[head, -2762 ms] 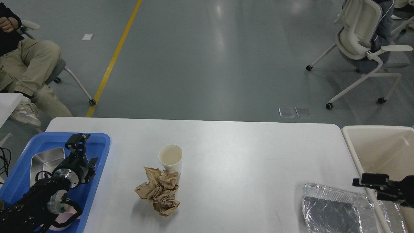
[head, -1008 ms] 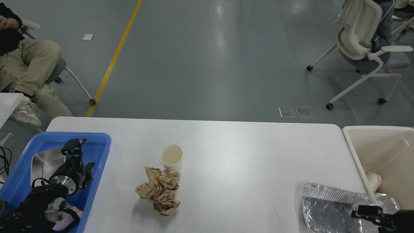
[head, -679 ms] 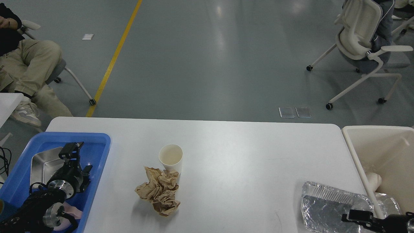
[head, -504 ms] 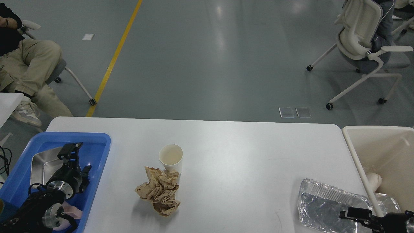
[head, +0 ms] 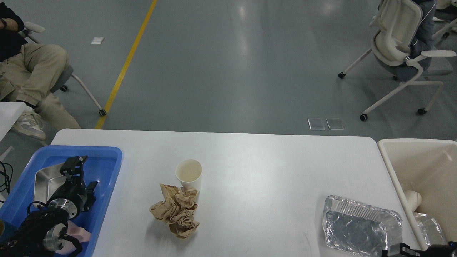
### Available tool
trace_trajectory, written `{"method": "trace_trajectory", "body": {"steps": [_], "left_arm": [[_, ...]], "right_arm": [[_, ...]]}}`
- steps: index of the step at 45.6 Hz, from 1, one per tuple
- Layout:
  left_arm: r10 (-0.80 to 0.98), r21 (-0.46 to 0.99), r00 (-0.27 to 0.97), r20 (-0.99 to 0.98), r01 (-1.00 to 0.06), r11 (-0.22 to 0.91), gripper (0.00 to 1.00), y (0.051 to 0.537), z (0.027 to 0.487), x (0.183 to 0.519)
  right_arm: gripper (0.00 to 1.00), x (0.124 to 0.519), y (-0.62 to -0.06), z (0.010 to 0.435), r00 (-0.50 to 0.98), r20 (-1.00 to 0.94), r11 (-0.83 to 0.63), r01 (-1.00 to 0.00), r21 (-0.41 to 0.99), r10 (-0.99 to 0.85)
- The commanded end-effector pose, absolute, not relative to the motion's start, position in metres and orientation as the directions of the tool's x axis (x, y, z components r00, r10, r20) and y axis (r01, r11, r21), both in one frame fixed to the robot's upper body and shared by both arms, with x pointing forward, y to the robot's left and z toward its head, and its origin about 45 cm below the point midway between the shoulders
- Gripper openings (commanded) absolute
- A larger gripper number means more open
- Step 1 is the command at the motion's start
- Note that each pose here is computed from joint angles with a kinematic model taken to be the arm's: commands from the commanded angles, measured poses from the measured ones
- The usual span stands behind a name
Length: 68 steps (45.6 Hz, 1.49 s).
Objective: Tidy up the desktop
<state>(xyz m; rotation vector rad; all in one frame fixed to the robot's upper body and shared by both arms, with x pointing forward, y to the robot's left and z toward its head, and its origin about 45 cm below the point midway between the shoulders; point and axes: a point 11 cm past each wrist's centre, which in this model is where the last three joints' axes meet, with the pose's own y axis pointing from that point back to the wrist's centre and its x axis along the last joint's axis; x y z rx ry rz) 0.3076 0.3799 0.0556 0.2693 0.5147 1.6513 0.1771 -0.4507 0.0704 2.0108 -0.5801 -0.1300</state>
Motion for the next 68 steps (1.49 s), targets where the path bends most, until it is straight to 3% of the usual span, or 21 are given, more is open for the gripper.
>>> {"method": "trace_trajectory", "body": {"steps": [1, 8, 15, 24, 33, 52, 68], "left_arm": [[0.982, 0.478, -0.15, -0.117, -0.875, -0.077, 0.97, 0.38, 0.056, 0.307], [0.981, 0.473, -0.153, -0.116, -0.877, -0.081, 0.97, 0.381, 0.055, 0.305], [0.982, 0.475, -0.156, -0.108, -0.876, -0.086, 0.97, 0.386, 0.055, 0.303], [0.982, 0.473, -0.156, -0.104, -0.877, -0.089, 0.97, 0.388, 0.056, 0.303], [0.983, 0.472, -0.157, -0.098, -0.877, -0.093, 0.97, 0.391, 0.057, 0.303], [0.983, 0.467, -0.156, -0.1, -0.88, -0.092, 0.97, 0.39, 0.06, 0.307], [0.983, 0.466, -0.164, -0.076, -0.878, -0.11, 0.97, 0.402, 0.063, 0.306]], "right_arm": [[0.22, 0.178, -0.45, 0.069, 0.878, 0.149, -0.387, -0.346, 0.855, -0.455], [0.19, 0.183, -0.448, 0.068, 0.875, 0.157, -0.39, -0.356, 0.85, -0.457], [0.0, 0.18, -0.444, 0.064, 0.882, 0.143, -0.399, -0.341, 0.851, -0.449], [0.0, 0.179, -0.436, 0.063, 0.894, 0.137, -0.44, -0.338, 0.832, -0.427], [0.0, 0.202, -0.435, 0.076, 0.883, 0.209, -0.446, -0.402, 0.8, -0.42], [0.0, 0.303, -0.427, 0.164, 0.852, 0.399, -0.455, -0.52, 0.723, -0.34], [0.0, 0.384, -0.353, 0.222, 0.884, 0.41, -0.416, -0.467, 0.78, -0.224]]}}
